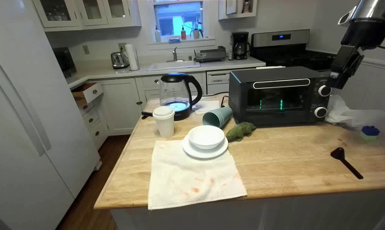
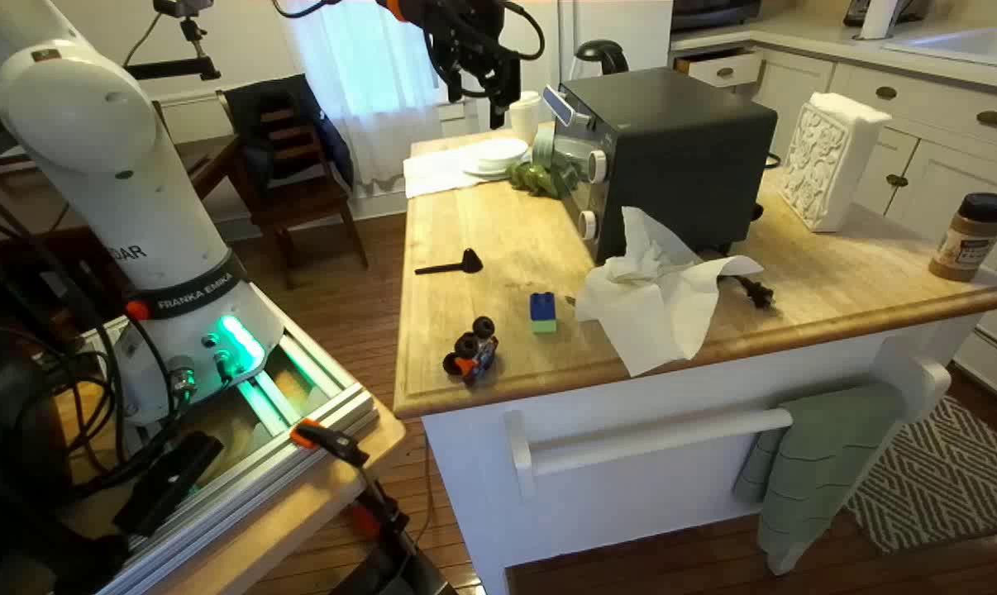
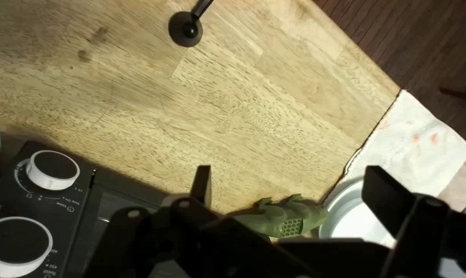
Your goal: Put the toy animal on top of the microwave
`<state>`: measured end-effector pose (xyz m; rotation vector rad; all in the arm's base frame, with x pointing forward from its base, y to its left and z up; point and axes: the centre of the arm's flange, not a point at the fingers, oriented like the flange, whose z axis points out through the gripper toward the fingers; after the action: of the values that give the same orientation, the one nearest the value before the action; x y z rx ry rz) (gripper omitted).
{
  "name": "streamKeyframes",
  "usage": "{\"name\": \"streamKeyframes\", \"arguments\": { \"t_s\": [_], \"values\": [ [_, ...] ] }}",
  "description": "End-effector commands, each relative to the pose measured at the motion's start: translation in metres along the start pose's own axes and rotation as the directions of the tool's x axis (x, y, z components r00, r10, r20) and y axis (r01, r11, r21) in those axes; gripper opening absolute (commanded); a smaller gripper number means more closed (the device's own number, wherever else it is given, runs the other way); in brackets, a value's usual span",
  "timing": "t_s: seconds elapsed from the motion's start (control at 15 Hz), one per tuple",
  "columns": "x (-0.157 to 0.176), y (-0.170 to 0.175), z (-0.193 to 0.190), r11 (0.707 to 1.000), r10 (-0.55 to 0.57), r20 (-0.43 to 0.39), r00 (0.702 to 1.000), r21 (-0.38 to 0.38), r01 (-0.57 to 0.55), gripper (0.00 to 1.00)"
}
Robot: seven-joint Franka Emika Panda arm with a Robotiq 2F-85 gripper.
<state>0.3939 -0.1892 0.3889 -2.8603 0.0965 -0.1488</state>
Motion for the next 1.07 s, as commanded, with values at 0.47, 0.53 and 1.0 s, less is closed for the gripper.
{"name": "streamKeyframes", "arguments": {
  "t_s": [0.47, 0.53, 1.0],
  "values": [
    [0.0, 0.0, 0.0, 1.0, 0.0, 0.0, 1.0, 0.0, 0.0, 1.0],
    [0.0, 0.0, 0.0, 1.0, 0.0, 0.0, 1.0, 0.0, 0.0, 1.0],
    [0.039, -0.134, 0.038, 0.906, -0.424, 0.053, 0.904, 0.017, 0.424, 1.0]
  ]
}}
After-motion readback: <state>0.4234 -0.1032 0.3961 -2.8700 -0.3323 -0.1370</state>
